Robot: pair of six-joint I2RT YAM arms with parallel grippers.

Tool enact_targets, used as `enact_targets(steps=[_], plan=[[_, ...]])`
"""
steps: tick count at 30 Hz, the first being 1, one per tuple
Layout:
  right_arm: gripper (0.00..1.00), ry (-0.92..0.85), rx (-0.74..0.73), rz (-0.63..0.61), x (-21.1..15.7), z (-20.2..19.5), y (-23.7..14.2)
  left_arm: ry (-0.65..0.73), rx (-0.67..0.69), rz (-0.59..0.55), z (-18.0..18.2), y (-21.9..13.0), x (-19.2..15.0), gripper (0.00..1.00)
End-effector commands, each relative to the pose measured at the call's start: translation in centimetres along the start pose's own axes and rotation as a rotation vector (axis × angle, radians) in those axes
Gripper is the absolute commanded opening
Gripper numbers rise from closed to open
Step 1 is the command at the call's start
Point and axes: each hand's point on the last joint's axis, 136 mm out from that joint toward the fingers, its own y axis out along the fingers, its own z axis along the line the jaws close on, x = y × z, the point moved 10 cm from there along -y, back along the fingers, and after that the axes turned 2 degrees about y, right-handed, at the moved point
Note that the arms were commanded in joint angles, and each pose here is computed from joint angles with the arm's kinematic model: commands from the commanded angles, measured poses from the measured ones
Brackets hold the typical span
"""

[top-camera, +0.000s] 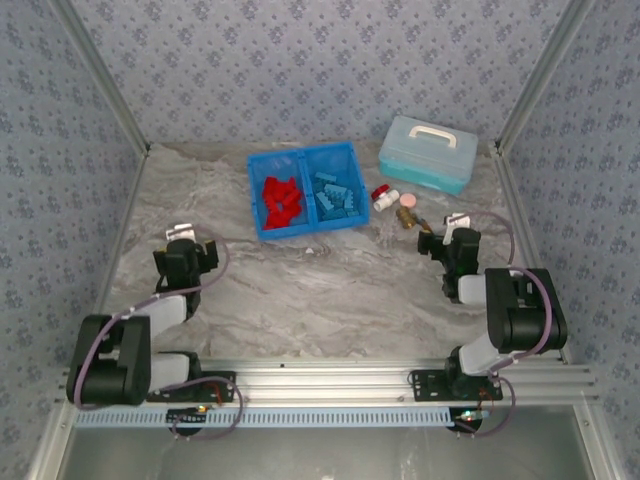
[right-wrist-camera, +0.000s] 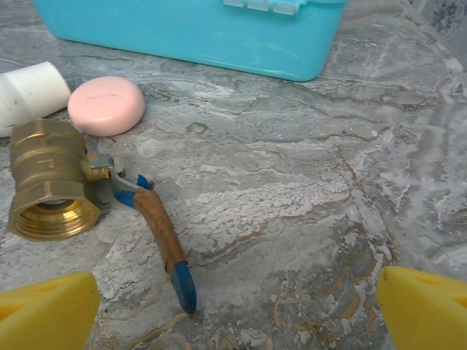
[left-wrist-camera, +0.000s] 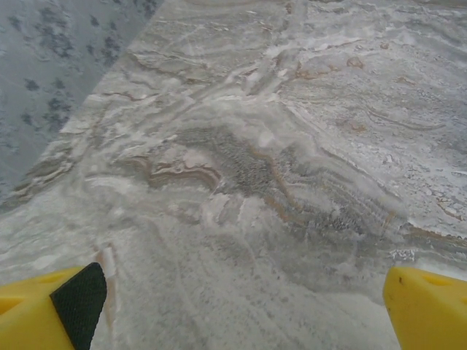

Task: Sort the legos into containers by color

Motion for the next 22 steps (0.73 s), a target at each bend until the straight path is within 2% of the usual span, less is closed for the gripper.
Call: enact_targets(steps=[1,3,4,5,7,8,9,22], plan=[[1.0,-0.015,0.032,-0.055,1.4,0.1,0.1,-0.052,-0.114,-0.147,-0.4,1.7,3.5,0.99],[1.0,-0.014,0.033,-0.054,1.4,0.1,0.1,-0.035,-0.151,-0.115,-1.1,3.7,2.2,0.99],[1.0,-0.013,0.033,-0.055,1.4,0.1,0.0,-0.023,-0.184,-0.164,-1.3,4.1,2.2,0.99],[1.0,-0.014,0.035,-0.055,1.4,0.1,0.0,-0.022,-0.188,-0.11,-1.3,3.7,2.3,0.99],[1.0,-0.015,0.036,-0.054,1.4,0.1,0.1,-0.018,-0.207,-0.135,-1.4,4.1,2.4,0.99],[1.0,-0.015,0.036,-0.055,1.4,0.1,0.0,-0.012,-0.21,-0.091,-1.4,4.1,2.3,0.99],[1.0,-0.014,0.036,-0.056,1.4,0.1,0.0,-0.015,-0.208,-0.123,-1.4,4.1,2.3,0.99],[1.0,-0.013,0.039,-0.053,1.4,0.1,0.1,-0.013,-0.208,-0.11,-1.4,4.1,2.4,0.99]])
